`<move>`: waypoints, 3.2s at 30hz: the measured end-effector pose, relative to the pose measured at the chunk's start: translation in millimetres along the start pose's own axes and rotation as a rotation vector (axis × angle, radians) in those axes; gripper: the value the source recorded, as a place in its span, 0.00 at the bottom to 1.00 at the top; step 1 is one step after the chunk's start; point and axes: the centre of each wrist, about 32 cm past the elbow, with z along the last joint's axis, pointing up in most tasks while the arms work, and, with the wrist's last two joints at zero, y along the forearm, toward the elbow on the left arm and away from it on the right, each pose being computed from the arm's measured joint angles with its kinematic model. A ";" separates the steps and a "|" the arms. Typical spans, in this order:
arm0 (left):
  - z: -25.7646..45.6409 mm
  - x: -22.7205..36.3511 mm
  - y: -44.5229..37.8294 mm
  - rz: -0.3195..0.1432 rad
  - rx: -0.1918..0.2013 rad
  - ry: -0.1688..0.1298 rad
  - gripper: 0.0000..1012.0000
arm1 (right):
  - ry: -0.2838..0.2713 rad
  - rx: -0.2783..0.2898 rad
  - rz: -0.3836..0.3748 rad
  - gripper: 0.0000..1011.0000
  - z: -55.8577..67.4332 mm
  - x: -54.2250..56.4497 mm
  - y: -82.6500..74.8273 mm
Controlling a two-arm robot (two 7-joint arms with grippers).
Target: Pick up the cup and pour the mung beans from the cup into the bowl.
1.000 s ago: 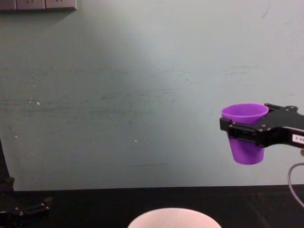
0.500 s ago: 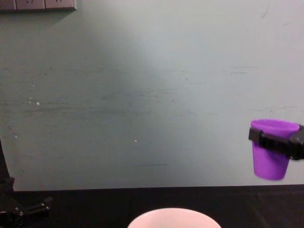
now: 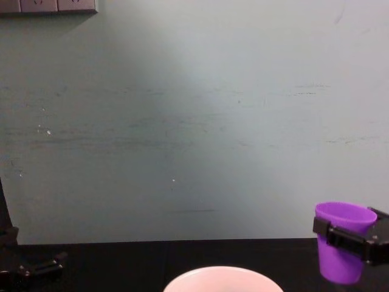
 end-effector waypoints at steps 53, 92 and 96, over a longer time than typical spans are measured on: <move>0.0 0.0 0.0 0.000 0.000 0.000 0.99 | -0.016 -0.081 0.075 0.73 -31.0 -15.3 1.5; 0.0 0.0 0.0 0.000 0.000 0.000 0.99 | 0.016 -0.083 0.095 0.78 -32.9 -12.5 1.2; 0.0 0.0 0.0 0.000 0.000 0.000 0.99 | 0.016 -0.083 0.095 0.88 -32.9 -12.6 1.1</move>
